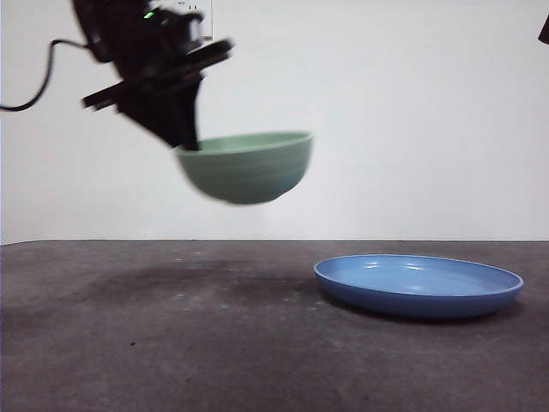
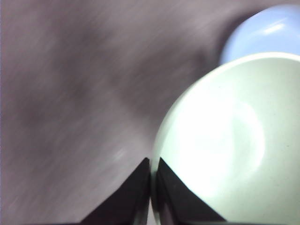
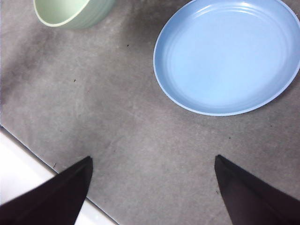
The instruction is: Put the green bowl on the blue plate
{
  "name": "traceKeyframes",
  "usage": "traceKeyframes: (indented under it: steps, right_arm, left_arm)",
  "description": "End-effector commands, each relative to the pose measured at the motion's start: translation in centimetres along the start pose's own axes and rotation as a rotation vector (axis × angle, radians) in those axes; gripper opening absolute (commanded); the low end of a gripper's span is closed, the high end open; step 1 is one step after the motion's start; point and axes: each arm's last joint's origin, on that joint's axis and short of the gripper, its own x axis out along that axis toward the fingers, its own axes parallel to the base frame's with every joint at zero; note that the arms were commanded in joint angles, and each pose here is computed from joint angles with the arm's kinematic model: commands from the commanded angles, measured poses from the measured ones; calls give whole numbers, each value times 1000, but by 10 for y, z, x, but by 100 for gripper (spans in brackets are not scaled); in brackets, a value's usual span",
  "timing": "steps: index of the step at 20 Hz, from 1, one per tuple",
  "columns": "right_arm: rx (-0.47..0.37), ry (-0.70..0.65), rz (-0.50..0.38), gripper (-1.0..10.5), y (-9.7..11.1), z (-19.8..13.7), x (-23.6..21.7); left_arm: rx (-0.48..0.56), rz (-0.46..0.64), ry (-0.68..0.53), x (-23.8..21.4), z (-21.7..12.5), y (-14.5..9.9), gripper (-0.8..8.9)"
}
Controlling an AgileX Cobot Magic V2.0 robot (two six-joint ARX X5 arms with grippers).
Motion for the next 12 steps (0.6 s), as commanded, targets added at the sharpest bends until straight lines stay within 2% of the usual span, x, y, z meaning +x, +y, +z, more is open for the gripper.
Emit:
traceKeyframes:
  steps: [1,6,12]
  right_arm:
    - [18,-15,0,417,2,5,-3]
    - [27,-39,-1,417,5,2,-8]
    - [23,-63,-33,417,12,-10,-22]
  left_arm:
    - [25,-38,-57,-3,14,-19,16]
    - [76,-85,-73,18,34,-49,16]
    - [123,-115,-11,75,53,-80,16]
